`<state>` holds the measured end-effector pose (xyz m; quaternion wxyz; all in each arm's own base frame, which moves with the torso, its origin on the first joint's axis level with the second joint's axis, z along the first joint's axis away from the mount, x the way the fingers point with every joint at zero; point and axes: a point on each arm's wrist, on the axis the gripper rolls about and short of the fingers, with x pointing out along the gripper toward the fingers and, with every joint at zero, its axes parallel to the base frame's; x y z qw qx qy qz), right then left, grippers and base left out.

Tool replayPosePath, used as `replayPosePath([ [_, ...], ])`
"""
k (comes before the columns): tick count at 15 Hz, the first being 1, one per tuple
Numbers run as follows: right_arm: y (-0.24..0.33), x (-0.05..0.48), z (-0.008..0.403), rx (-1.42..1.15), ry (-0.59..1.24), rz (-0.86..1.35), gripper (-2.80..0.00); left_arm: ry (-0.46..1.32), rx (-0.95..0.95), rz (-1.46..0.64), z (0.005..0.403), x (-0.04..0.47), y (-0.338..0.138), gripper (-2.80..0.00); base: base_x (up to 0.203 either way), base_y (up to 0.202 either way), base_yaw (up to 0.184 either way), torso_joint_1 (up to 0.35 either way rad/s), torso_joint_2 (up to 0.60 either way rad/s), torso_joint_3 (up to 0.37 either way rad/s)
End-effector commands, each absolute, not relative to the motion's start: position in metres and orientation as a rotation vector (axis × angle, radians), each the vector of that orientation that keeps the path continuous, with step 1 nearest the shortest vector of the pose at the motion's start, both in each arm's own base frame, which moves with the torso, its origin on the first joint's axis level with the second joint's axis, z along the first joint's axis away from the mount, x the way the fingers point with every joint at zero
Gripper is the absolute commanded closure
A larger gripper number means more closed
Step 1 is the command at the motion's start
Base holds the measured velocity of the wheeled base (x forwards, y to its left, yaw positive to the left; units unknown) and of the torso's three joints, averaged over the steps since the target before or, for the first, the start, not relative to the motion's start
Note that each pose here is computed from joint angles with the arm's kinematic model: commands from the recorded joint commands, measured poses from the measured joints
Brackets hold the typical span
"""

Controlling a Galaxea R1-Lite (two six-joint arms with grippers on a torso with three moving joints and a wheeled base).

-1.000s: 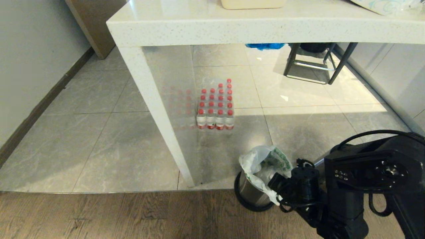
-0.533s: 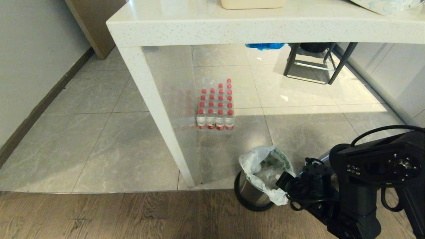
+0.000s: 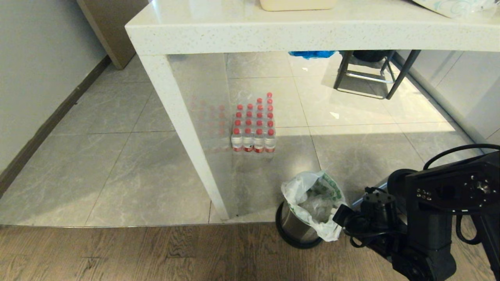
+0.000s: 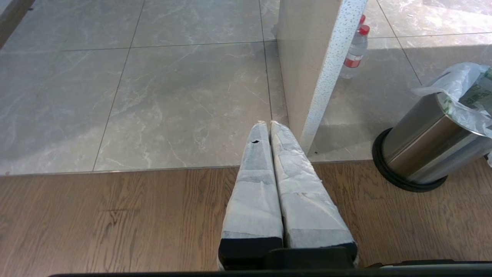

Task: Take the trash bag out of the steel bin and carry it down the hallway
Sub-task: Pick up the trash bag

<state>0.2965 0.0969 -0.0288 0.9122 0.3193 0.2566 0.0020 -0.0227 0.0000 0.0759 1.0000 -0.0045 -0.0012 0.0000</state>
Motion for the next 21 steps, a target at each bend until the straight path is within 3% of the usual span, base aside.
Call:
replayPosePath([
  [1,0.094,0.288,-0.034,0.669,0.564,0.014,-2.8,-0.003,-0.009,0.0,0.076,-0.023,0.0,0.0,0.0,0.0,0.0,0.0,0.0,0.0],
  [13,0.089,0.254,-0.061,0.597,0.733,-0.003,-2.8,-0.003,-0.009,0.0,0.076,-0.023,0.0,0.0,0.0,0.0,0.0,0.0,0.0,0.0],
  [17,0.092,0.253,-0.074,0.495,0.749,-0.005,-2.8,-0.003,-0.009,0.0,0.076,-0.023,0.0,0.0,0.0,0.0,0.0,0.0,0.0,0.0],
  [21,0.1,0.273,-0.087,0.439,0.652,-0.081,-2.8,-0.003,-0.009,0.0,0.076,-0.023,0.0,0.0,0.0,0.0,0.0,0.0,0.0,0.0],
])
